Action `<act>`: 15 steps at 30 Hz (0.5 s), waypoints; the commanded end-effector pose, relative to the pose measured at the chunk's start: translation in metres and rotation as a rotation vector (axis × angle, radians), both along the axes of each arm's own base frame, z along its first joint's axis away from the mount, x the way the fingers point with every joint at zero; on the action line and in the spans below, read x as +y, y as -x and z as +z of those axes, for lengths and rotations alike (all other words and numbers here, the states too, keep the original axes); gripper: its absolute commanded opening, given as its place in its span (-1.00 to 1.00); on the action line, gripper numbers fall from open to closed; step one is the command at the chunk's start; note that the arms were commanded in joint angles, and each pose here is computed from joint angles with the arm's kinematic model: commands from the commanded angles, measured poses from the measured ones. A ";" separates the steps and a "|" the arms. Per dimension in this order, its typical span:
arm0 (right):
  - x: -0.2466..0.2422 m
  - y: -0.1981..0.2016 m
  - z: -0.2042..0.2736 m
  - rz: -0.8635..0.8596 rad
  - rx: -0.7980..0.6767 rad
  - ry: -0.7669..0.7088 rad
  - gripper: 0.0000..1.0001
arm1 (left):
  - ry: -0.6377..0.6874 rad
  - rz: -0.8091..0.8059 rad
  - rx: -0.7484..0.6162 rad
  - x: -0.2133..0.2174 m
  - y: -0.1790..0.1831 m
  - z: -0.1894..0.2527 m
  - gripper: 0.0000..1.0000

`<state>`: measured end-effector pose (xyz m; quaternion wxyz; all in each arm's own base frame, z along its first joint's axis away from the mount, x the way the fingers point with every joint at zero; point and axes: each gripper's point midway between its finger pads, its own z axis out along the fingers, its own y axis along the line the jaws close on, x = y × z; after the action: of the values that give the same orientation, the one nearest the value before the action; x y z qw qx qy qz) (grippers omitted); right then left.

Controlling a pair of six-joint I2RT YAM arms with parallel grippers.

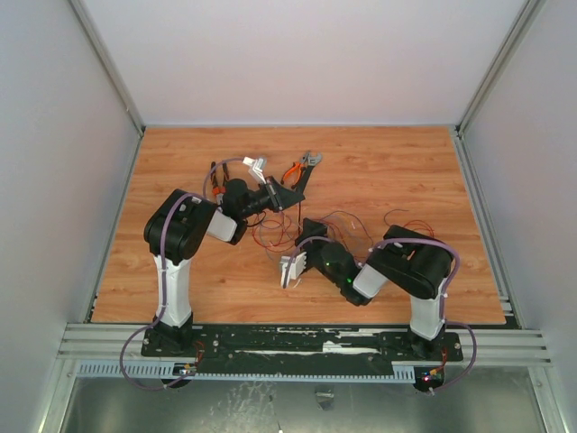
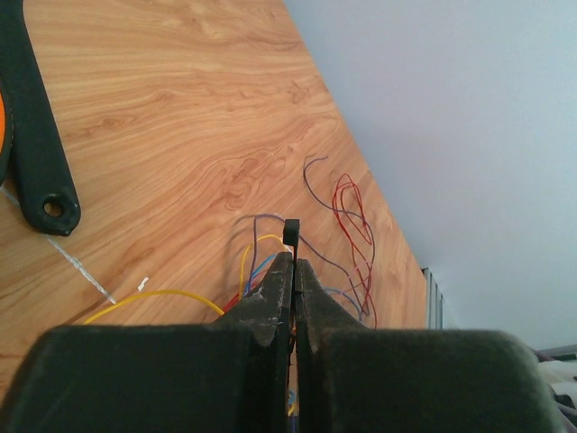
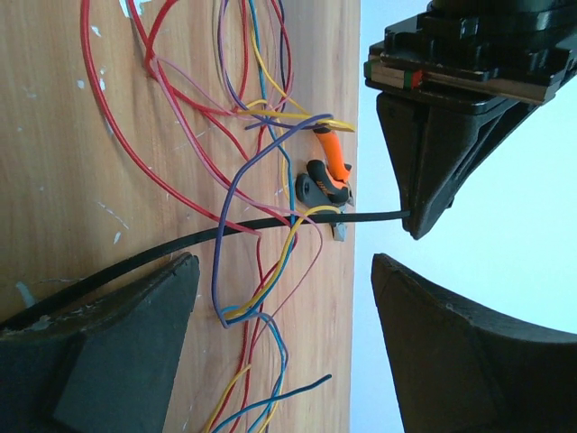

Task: Zip-tie the wires
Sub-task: Tie the cable at the center of the board.

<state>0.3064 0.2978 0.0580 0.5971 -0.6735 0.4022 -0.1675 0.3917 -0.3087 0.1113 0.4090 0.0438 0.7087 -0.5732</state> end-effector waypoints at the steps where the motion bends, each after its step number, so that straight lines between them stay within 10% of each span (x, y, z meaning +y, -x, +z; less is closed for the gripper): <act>1: 0.010 0.005 -0.005 0.032 -0.006 0.011 0.57 | 0.001 -0.015 -0.027 -0.002 -0.003 0.006 -1.00; 15: 0.021 0.016 -0.013 0.088 0.002 0.085 0.56 | -0.038 -0.058 -0.014 -0.007 -0.001 0.003 -1.00</act>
<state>0.2967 0.3158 0.0579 0.5965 -0.6917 0.3709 -0.1678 0.3907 -0.3116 0.1055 0.3921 0.0536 0.7205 -0.5695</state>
